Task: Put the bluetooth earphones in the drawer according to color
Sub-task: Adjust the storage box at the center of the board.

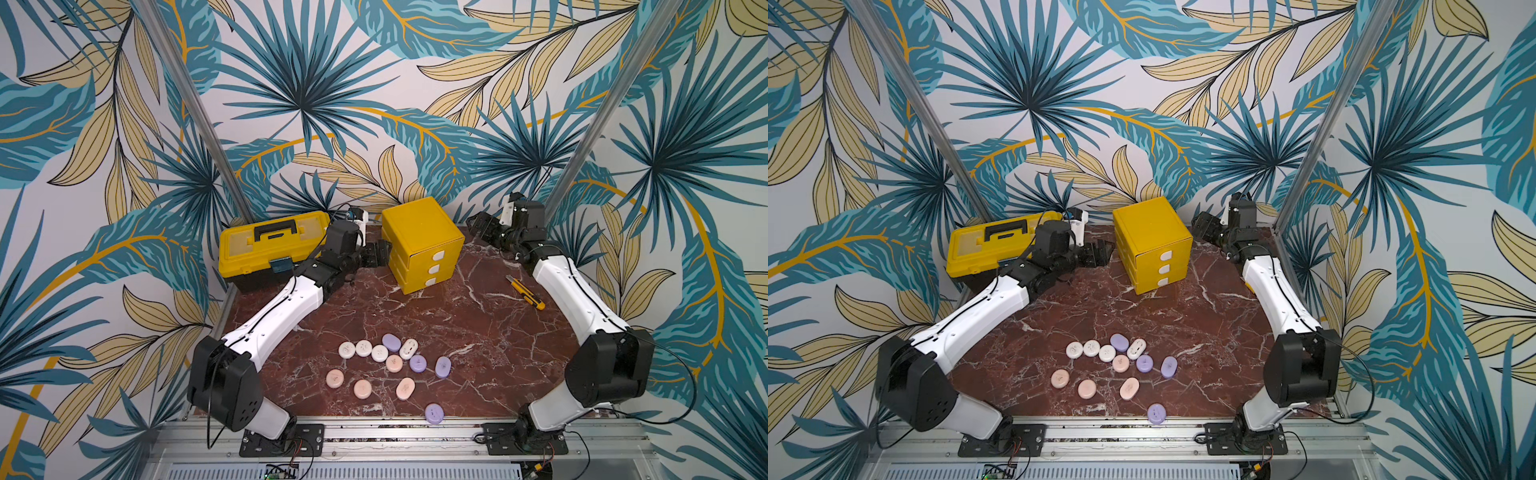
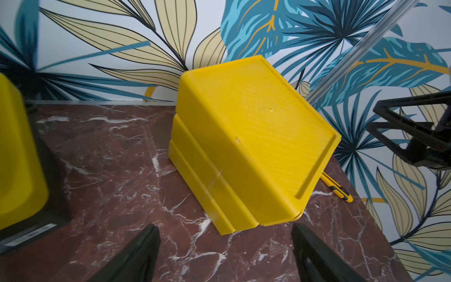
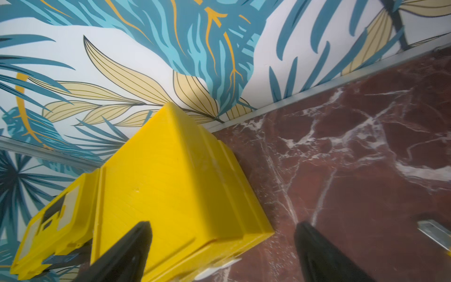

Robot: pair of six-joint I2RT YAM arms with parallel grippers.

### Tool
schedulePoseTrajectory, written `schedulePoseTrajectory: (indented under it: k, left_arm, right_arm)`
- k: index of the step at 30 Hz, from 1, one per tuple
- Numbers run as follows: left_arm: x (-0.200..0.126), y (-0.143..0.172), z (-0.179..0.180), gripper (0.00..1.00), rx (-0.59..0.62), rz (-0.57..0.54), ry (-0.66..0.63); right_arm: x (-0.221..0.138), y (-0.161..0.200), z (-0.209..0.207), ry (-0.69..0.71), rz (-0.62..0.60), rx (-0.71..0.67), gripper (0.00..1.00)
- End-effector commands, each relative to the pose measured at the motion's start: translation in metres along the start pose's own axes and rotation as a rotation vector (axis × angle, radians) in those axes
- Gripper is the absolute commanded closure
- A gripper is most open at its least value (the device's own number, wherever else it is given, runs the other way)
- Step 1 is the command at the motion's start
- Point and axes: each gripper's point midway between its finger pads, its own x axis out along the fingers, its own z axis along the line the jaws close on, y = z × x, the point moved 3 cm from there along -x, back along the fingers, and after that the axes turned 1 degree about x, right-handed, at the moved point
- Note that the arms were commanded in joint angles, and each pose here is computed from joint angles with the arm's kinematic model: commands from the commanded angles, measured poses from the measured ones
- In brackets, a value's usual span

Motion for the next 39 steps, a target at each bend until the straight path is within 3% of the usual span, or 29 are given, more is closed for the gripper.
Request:
schedulePoseTrajectory:
  k: [1,11,21,29,36,39]
  left_arm:
    - [0.008,-0.006,-0.025,0.10,-0.060,0.039,0.078]
    - [0.057,-0.006,-0.037,0.08,-0.105,0.082,0.114]
    - [0.094,0.002,-0.034,0.11,-0.105,0.143,0.097]
    - [0.095,0.009,-0.033,0.26,-0.107,0.171,0.088]
    - [0.083,0.001,-0.033,0.26,-0.076,0.167,0.059]
    - [0.077,0.001,-0.036,0.26,-0.079,0.168,0.067]
  right_arm:
    - [0.021,0.011,0.002,-0.035,0.112,0.076,0.06]
    - [0.075,0.024,0.005,-0.117,0.241,0.111,0.09]
    - [0.085,0.038,0.034,-0.220,0.342,0.033,0.12]
    - [0.085,0.062,0.057,-0.231,0.439,-0.063,0.21]
    - [0.081,0.079,0.073,-0.243,0.492,-0.105,0.36]
    - [0.077,0.090,0.086,-0.272,0.528,-0.134,0.37]
